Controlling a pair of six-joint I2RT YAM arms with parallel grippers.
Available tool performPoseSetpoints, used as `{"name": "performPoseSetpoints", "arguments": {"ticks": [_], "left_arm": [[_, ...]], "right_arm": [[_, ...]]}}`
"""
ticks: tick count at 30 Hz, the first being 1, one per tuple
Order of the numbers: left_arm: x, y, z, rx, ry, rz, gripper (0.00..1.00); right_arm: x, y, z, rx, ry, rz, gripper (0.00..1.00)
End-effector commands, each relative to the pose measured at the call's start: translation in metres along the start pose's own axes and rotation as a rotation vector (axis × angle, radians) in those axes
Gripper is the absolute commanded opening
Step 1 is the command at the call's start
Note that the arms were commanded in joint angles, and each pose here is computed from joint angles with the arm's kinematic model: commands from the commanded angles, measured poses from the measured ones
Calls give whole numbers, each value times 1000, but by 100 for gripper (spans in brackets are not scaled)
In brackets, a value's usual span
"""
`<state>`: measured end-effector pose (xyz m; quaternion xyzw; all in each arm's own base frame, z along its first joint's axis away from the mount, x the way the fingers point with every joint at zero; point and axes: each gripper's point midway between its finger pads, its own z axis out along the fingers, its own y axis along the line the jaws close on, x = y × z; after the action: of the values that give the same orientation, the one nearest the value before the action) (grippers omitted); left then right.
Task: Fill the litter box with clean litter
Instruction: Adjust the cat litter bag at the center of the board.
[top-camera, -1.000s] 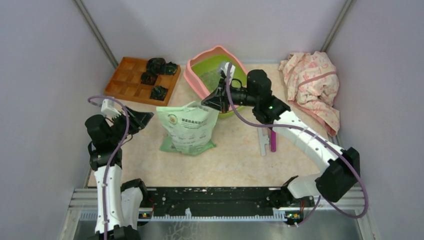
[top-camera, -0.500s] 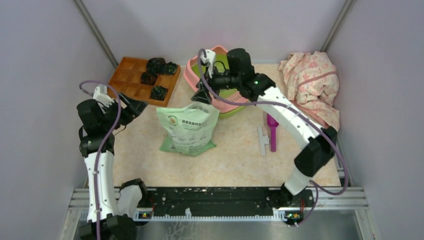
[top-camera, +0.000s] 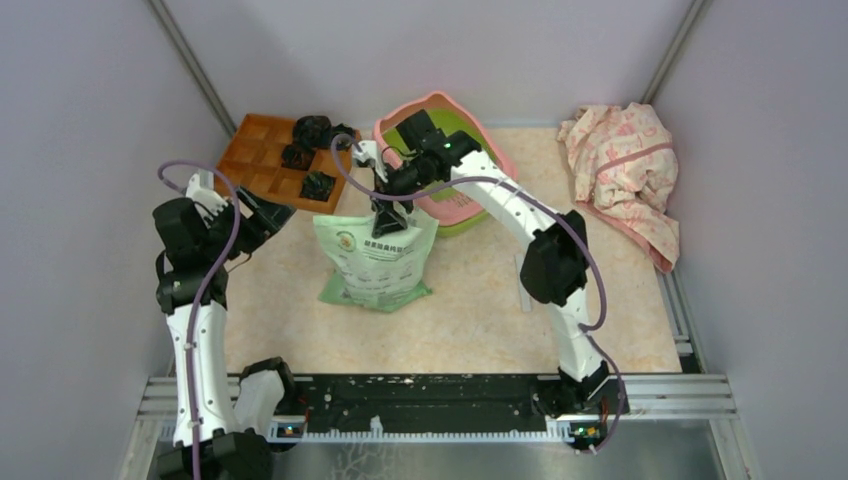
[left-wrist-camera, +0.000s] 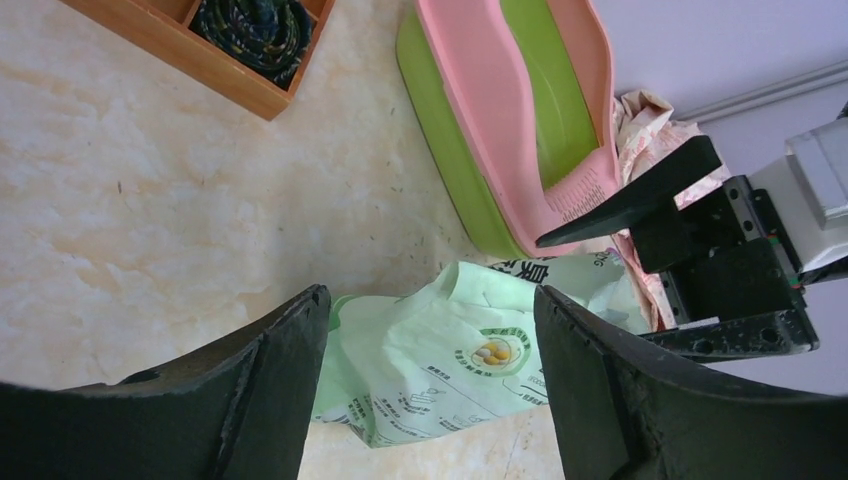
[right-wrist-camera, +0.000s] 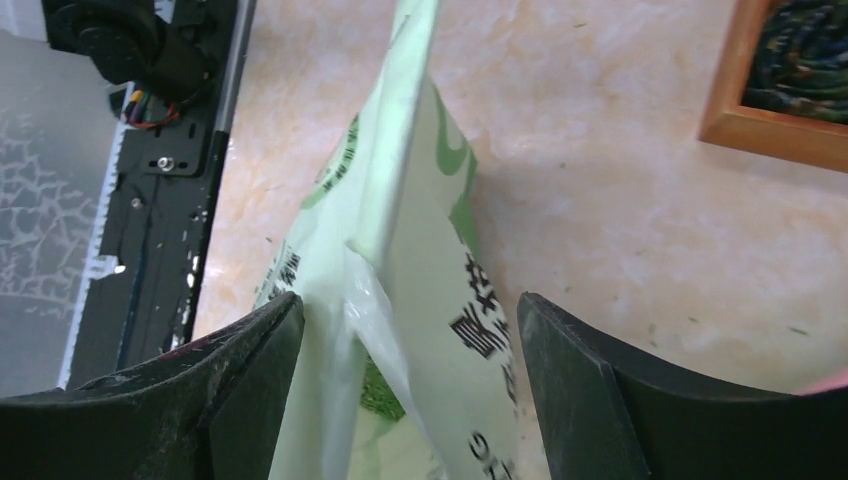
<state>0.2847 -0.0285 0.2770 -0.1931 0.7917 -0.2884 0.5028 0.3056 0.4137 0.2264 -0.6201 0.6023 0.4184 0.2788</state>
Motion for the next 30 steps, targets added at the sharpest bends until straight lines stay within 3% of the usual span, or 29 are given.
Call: {"name": "performPoseSetpoints", "arguments": {"ticks": [1, 11, 14, 16, 18, 19, 24, 30], "left_arm": [[3, 0, 4, 30, 12, -4, 80], [13, 4, 10, 51, 29, -11, 79], [15, 6, 11, 50, 28, -14, 78], [16, 6, 12, 54, 30, -17, 78], [17, 7, 12, 56, 31, -20, 78], [18, 7, 12, 57, 32, -21, 78], [20, 9, 11, 55, 29, -16, 78], [15, 10, 6, 22, 3, 5, 78]], "right_arm": [[-13, 31, 10, -120, -4, -69, 79], [9, 67, 33, -219, 80, 16, 74], [27, 61, 45, -118, 200, 35, 55], [42, 47, 52, -15, 286, 67, 27], [48, 39, 53, 31, 331, 87, 6], [44, 32, 52, 83, 327, 99, 0], [-14, 21, 22, 362, 185, -26, 0], [-128, 65, -67, 586, -245, -149, 0]]}}
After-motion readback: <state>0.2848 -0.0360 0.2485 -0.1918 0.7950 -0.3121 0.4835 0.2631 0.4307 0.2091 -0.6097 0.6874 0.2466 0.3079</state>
